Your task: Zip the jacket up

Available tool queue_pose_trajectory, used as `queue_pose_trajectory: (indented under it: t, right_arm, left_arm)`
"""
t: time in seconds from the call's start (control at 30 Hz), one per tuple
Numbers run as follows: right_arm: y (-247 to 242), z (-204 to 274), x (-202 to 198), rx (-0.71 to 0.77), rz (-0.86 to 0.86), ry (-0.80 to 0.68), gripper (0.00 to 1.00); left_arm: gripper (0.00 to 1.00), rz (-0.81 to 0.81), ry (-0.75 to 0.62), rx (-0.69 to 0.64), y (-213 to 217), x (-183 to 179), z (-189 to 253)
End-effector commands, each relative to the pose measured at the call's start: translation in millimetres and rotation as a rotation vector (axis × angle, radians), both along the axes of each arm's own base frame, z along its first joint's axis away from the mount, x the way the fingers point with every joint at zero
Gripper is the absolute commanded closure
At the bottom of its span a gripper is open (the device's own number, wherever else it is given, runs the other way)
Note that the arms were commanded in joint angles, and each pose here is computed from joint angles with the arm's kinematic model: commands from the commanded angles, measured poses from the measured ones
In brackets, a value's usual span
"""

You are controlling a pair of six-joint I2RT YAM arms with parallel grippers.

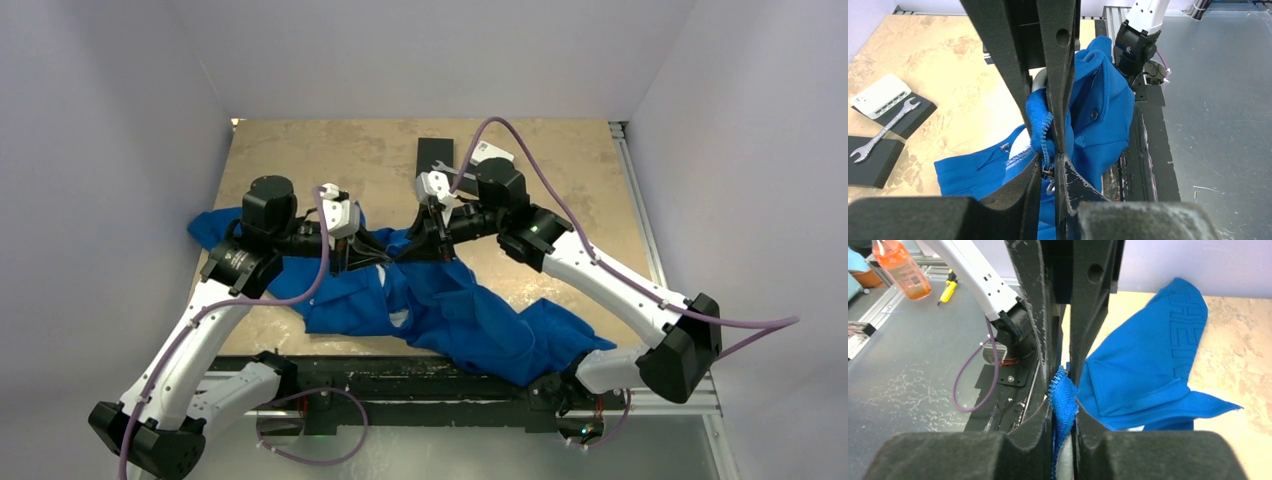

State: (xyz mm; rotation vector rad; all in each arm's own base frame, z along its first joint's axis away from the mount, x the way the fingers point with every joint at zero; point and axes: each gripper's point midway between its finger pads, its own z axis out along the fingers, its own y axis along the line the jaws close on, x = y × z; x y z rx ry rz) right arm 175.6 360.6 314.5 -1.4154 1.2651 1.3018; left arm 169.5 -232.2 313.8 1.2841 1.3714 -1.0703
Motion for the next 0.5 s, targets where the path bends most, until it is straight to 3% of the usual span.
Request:
queue_pose_trajectory:
  t: [0.0, 0.07, 0.13, 0.17, 0.33, 0.47]
  right_arm:
    - [-6.9, 4.6, 4.1, -0.007, -0.055, -0.051, 0.77]
    - [-7.3, 5.5, 6.0, 0.003, -0.071, -0.061, 0.53]
    - [-4.3, 10.6, 9.8, 0.031, -0.087, -0.064, 0.36]
    - [-2.0, 12.8, 12.6, 0.045, -0.094, -0.071, 0.34]
    - [5.8, 27.1, 13.8, 0.141, -0.087, -0.064, 0.41]
    - [4.6, 25.1, 5.8, 0.192, -0.072, -0.014, 0.53]
  left_arm:
    - [1.00, 0.018, -0.124, -0.020, 3.3, -1.0, 23.8]
    - [1.00, 0.033, -0.142, -0.008, 5.4, 0.7, 23.4]
    - [1.00, 0.023, -0.140, -0.011, 5.3, -2.1, 23.9]
    - [1.00, 0.018, -0.136, -0.013, 5.2, -3.5, 24.0]
    - [1.00, 0.024, -0.140, -0.014, 6.3, -4.7, 23.0]
    - [1.00, 0.051, -0.120, -0.040, 5.9, -3.2, 24.9]
